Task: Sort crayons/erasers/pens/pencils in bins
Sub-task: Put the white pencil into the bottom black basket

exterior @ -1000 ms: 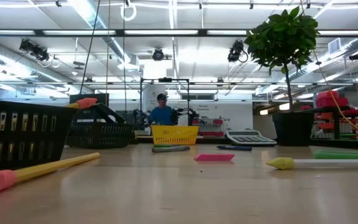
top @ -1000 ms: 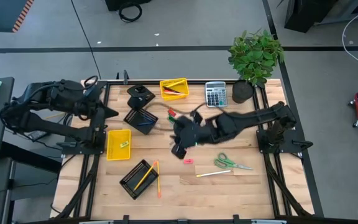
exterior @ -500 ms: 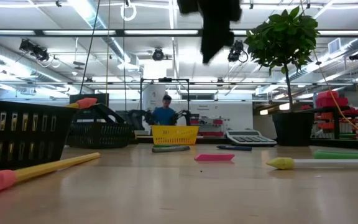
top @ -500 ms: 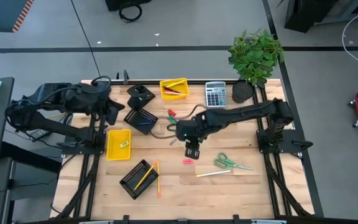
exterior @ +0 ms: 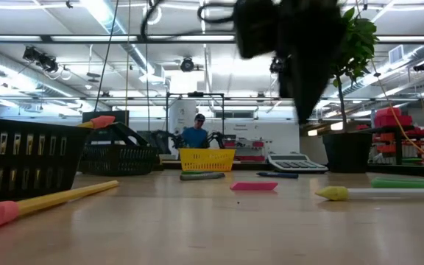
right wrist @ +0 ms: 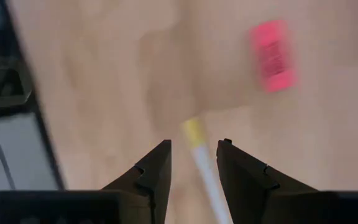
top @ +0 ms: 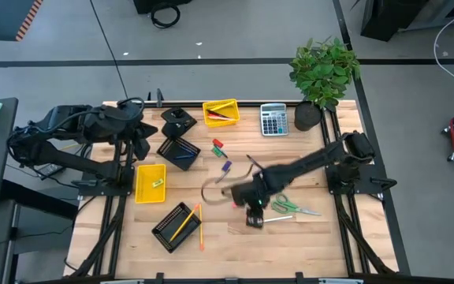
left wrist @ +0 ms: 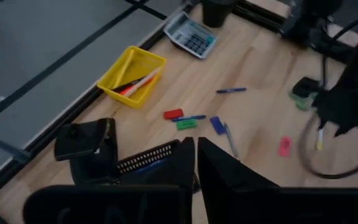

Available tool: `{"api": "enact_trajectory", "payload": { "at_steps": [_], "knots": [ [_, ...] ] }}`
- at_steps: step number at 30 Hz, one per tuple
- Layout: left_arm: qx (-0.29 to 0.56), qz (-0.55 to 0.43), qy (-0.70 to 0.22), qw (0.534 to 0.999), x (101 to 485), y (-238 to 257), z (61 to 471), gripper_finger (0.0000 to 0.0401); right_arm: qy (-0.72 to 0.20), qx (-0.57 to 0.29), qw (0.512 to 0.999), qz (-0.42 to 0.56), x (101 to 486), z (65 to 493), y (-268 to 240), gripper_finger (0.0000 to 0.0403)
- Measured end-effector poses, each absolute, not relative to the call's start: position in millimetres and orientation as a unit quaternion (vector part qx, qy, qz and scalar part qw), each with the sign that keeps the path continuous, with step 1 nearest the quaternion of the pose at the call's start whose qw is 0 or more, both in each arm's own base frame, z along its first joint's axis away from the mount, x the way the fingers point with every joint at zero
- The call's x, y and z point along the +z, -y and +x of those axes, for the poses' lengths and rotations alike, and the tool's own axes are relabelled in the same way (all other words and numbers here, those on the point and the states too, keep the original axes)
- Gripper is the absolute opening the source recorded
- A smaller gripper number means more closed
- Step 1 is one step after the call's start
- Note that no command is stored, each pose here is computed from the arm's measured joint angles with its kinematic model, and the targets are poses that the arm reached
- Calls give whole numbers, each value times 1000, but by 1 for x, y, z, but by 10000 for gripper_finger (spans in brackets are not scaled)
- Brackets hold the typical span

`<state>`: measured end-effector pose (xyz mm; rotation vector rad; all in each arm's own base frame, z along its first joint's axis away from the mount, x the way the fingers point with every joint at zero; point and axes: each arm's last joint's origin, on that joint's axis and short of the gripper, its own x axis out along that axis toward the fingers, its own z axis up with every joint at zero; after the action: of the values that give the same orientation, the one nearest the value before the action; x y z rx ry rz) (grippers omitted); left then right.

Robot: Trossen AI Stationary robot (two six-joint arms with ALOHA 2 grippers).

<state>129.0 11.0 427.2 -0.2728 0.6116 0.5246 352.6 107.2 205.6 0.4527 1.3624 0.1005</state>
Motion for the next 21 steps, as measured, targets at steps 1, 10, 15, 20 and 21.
{"api": "enact_trajectory", "payload": {
  "at_steps": [1,10,15,20,21],
  "knots": [
    [245,-131,-300,912,427,-11,129,36,-625,56,754,196,207,350,-118,139],
    [226,-127,-290,921,430,-10,132,38,-556,-36,829,50,208,331,-170,186],
    [225,-138,-277,924,431,-9,133,30,-536,-50,840,66,206,339,-166,190],
    [216,-136,-281,925,431,-9,133,29,-565,-23,821,79,191,344,-164,191],
    [213,-140,-281,925,431,-9,133,30,-571,-17,817,75,188,343,-164,191]
  ]
}}
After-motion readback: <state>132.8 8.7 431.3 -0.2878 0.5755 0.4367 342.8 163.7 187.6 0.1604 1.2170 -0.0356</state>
